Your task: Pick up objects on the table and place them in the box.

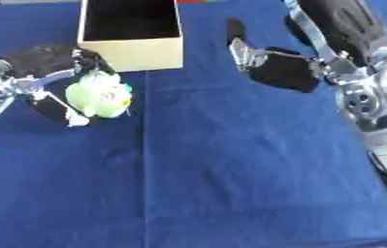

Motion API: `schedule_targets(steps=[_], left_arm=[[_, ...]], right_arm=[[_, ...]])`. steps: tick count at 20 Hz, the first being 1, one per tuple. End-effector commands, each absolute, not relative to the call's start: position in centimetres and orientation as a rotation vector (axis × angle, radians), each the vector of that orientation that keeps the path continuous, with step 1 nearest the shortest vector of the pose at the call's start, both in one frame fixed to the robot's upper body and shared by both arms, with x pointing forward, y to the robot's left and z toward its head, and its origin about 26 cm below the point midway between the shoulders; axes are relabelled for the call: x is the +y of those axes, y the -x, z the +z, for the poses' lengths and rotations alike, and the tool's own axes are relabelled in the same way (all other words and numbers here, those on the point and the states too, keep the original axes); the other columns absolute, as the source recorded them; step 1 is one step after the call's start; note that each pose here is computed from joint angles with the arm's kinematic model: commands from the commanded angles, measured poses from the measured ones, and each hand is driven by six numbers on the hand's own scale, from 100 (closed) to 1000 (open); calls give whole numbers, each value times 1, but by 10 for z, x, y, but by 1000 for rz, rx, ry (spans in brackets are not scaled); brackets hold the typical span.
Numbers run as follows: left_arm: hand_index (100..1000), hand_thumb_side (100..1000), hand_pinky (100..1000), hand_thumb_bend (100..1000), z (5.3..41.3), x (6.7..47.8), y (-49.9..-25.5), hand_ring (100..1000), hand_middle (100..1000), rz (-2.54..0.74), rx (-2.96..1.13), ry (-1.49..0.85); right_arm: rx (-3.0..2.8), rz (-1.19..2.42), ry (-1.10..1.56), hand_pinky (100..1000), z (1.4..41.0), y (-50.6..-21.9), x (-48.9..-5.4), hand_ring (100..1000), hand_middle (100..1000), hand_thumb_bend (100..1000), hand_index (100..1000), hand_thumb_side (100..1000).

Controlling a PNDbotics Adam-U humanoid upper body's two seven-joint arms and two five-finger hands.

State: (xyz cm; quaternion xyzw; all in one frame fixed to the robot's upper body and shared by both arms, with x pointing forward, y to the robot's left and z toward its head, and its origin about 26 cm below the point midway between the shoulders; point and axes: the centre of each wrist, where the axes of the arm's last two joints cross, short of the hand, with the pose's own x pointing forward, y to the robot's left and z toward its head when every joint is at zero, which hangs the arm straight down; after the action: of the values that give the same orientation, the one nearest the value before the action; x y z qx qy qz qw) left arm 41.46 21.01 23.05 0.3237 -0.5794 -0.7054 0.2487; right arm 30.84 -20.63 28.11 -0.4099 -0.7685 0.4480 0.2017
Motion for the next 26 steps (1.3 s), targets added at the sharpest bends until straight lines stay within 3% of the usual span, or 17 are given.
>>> schedule_targets(steps=[1,3,6,8,16,26], left_arm=[[814,309,575,349,240,211,-416,763,719,-1925,-1583,-899],[789,305,542,300,239,210,-416,738,698,-1923,-1582,-885],[761,291,495,144,240,209,-416,698,666,-1909,-1595,-872],[754,291,473,100,242,209,-415,677,657,-1901,-1606,-882],[747,321,492,100,254,208,-406,666,655,-1889,-1662,-955],[743,335,498,100,301,211,-379,667,659,-1850,-1869,-1047]], right_arm=[[-2177,1229,1163,938,289,-305,-209,838,779,100,864,677],[-2179,1226,1162,938,289,-305,-209,838,779,100,865,677],[-2179,1221,1161,938,289,-305,-209,838,778,100,865,676],[-2180,1217,1161,938,288,-305,-209,837,778,100,865,676],[-2176,1212,1167,938,288,-305,-210,839,779,100,863,670],[-2178,1218,1174,938,287,-305,-209,839,779,100,862,662]])
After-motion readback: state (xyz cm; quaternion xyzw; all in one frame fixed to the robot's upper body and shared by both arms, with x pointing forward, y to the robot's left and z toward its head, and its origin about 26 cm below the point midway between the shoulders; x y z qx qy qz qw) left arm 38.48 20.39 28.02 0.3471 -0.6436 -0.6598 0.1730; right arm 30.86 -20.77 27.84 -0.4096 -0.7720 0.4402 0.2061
